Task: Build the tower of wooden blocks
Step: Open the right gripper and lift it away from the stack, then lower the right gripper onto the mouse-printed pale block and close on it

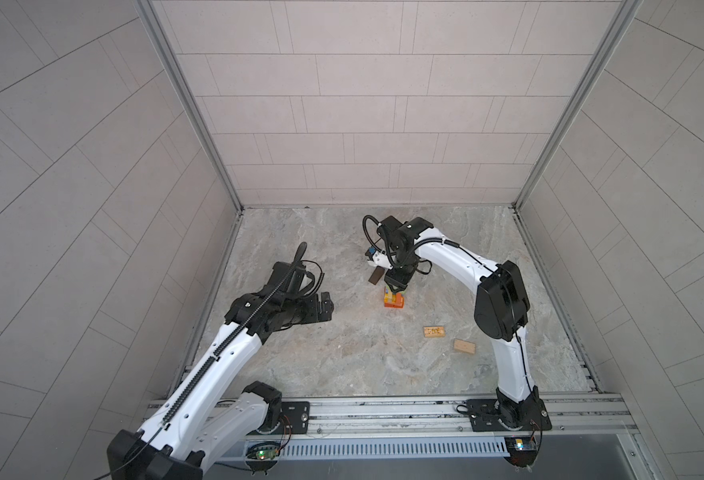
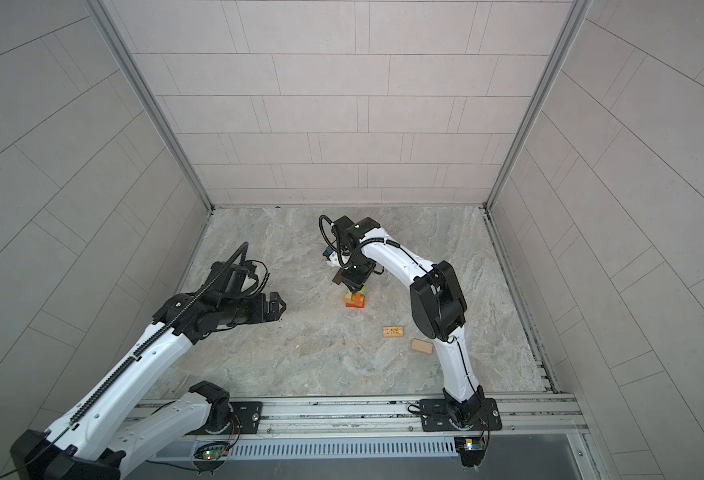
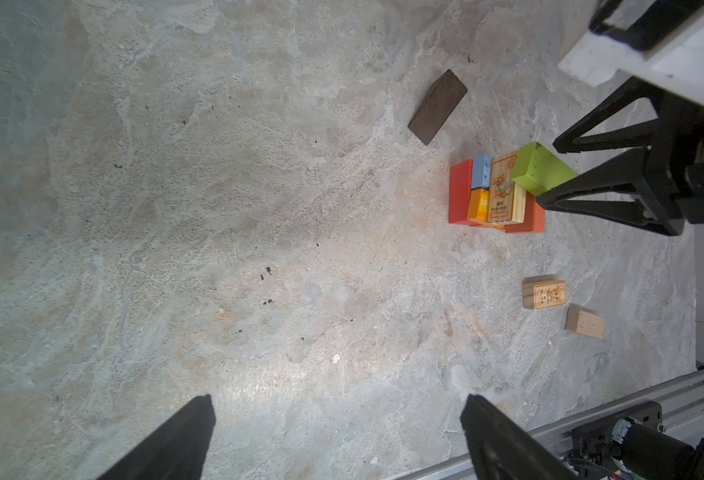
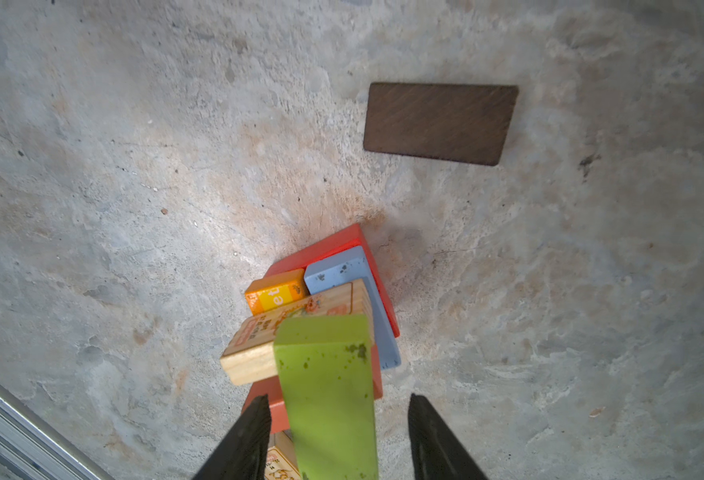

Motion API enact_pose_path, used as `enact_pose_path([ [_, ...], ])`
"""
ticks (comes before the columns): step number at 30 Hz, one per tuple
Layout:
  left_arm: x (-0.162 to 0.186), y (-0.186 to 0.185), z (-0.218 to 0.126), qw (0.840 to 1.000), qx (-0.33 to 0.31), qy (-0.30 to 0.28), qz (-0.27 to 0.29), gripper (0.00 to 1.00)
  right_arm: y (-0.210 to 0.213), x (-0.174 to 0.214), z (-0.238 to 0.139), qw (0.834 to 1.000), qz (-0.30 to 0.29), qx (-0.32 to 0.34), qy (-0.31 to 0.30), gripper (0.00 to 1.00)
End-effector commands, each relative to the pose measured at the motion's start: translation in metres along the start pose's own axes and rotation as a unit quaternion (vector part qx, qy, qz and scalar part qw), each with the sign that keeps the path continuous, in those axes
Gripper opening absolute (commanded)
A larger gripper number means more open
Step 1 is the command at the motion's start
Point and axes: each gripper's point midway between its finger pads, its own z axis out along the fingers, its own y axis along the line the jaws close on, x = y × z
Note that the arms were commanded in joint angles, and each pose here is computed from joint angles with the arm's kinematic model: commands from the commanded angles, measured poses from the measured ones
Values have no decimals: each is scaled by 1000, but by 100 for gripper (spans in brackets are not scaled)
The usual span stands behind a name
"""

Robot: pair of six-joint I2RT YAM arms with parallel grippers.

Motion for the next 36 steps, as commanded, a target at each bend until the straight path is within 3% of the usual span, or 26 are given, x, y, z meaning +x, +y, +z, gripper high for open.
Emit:
enact_pose_path([
  [1,-2,0,-1,1000,3,-5,8,100,3,-2,-22,999,0,7,-34,58],
  [10,-18,-23,-3,998,55,-26,11,100,13,5,-88,984,68,53,-159,66],
  [13,-17,-30,1,997,72,-26,4,100,17,27,-94,976,98,67,-183,68],
  [17,-8,-38,12,995,95,-22,-8,100,19,57,-82,957,171,86,-221,64],
  [19,-3,-40,17,995,101,-24,-10,100,14,78,-70,941,236,92,-223,59],
  [23,9,-43,28,995,101,-18,-6,100,1,115,-37,898,372,59,-226,23],
  [27,20,-40,36,996,94,-9,-2,100,-11,144,-1,874,447,47,-184,0],
  [29,24,-37,39,996,90,-6,-3,100,-14,151,14,867,471,26,-163,0],
  [36,34,-31,44,996,83,0,-9,100,-6,153,56,872,476,-26,-108,0],
])
